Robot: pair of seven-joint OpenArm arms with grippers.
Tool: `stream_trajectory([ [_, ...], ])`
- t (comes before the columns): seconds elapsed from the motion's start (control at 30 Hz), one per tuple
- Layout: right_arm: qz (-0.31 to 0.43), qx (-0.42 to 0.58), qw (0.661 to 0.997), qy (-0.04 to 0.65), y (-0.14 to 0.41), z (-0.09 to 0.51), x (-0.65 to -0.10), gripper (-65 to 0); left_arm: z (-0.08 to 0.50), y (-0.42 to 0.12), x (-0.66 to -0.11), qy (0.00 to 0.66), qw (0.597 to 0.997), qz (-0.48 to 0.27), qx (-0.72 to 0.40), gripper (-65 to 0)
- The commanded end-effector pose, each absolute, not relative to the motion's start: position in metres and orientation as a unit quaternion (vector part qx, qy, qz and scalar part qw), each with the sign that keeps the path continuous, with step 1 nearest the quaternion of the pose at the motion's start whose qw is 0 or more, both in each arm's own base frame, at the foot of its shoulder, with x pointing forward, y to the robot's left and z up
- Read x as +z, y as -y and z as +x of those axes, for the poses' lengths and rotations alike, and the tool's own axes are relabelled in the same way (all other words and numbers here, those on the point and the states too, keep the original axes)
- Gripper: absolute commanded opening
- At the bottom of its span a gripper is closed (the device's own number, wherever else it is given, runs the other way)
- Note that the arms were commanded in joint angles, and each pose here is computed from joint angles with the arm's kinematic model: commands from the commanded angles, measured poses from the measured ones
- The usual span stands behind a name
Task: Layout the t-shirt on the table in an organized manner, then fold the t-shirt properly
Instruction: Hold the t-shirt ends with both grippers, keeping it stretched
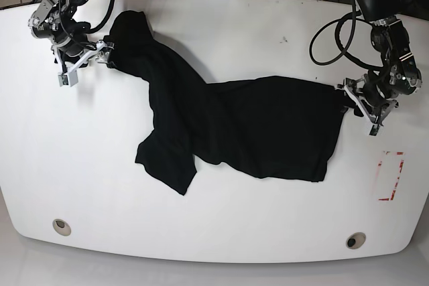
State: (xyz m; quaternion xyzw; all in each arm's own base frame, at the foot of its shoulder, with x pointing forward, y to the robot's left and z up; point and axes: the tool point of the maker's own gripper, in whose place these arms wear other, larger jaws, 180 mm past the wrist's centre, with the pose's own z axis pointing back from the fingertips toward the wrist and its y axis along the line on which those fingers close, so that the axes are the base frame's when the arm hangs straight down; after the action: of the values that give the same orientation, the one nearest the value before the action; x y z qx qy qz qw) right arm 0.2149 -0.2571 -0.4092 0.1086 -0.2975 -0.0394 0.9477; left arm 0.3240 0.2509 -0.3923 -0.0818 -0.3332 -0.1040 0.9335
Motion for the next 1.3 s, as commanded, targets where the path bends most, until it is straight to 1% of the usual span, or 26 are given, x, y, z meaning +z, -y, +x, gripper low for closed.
stream_trajectory([
  [0.0, 0.118, -0.039, 0.940, 0.316, 0.251, 0.219, -0.403, -9.5, 0.336, -0.254, -0.376, 0.359, 0.924, -0.078, -0.107, -33.1],
  [0.3, 0.138, -0.052, 0.939, 0.311, 0.233, 0.215, -0.412, -9.5, 0.336, -0.254, -0.376, 0.359, 0.924, -0.078, -0.107, -33.1],
  [0.6, 0.141, -0.053, 0.937, 0.315, 0.232, 0.219, -0.411, -9.8, 0.336, -0.254, -0.376, 0.359, 0.924, -0.078, -0.107, -33.1],
  [0.7, 0.142, -0.053, 0.937, 0.316, 0.231, 0.219, -0.410, -14.3, 0.336, -0.254, -0.376, 0.359, 0.924, -0.078, -0.107, -33.1],
  [0.8, 0.143, -0.053, 0.936, 0.317, 0.231, 0.219, -0.410, -20.6, 0.336, -0.254, -0.376, 0.359, 0.924, -0.078, -0.107, -33.1],
  [0.9, 0.150, -0.046, 0.937, 0.313, 0.222, 0.220, -0.412, -24.4, 0.336, -0.254, -0.376, 0.359, 0.924, -0.078, -0.107, -33.1],
  [1.03, 0.161, -0.028, 0.938, 0.305, 0.208, 0.221, -0.415, -24.7, 0.336, -0.254, -0.376, 0.359, 0.924, -0.078, -0.107, -32.9],
  [1.27, 0.164, -0.027, 0.938, 0.304, 0.206, 0.221, -0.416, -25.5, 0.336, -0.254, -0.376, 0.360, 0.924, -0.079, -0.106, -32.8],
])
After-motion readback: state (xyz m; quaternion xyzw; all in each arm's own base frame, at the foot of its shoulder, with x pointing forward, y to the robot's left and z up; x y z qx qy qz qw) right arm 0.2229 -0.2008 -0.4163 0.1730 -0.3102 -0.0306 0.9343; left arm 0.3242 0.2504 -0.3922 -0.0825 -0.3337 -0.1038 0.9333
